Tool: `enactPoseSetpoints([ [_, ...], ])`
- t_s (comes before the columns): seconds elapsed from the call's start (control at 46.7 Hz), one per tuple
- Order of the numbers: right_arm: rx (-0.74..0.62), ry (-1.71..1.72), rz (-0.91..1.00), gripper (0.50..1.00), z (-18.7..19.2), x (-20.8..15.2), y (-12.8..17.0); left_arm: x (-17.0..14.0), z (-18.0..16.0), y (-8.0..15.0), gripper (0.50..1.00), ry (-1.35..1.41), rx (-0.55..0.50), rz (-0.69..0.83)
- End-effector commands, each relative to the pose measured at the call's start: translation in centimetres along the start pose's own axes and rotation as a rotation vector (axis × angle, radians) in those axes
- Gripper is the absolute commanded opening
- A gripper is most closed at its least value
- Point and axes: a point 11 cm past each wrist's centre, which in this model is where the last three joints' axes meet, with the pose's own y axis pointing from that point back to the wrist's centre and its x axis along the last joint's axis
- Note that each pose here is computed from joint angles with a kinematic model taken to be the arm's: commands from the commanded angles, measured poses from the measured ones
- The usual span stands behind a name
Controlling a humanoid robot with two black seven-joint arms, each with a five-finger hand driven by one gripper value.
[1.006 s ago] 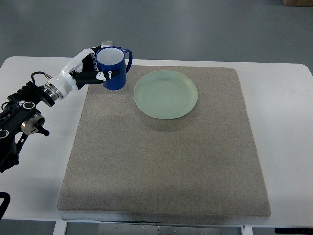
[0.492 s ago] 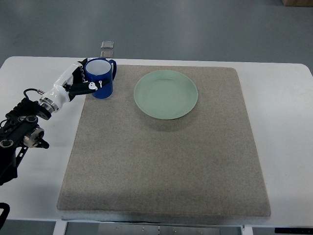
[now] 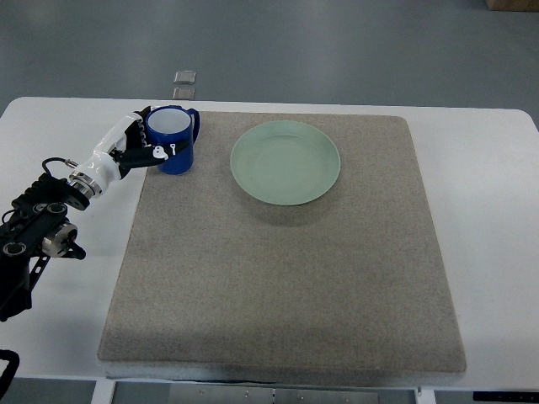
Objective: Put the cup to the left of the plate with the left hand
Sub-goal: 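Lower the blue mug onto the mat beside the plate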
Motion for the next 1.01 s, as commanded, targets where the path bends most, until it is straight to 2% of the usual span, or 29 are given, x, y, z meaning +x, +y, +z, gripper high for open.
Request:
enactPoseSetpoints([
  [0.0, 0.000, 0.000, 0.000, 0.932, 0.0, 0.0, 0.0, -0.2, -0.1, 0.0, 0.739, -0.001, 0.003, -0.005],
  [0.3, 0.001, 0.000, 0.000, 0.932, -0.1, 0.0, 0.0, -0.4, -0.7, 0.0, 0.883, 0.002, 0.020, -0.006],
  [0.749, 0.001, 0.000, 0.000, 0.932, -0.1, 0.0, 0.0, -0.6, -1.0, 0.2, 0.887, 0.010, 0.028, -0.012],
  [0.984, 0.000, 0.000, 0.000, 0.932, 0.0, 0.0, 0.0, 0.7, -0.3, 0.5, 0.887, 0.012, 0.014, 0.009],
])
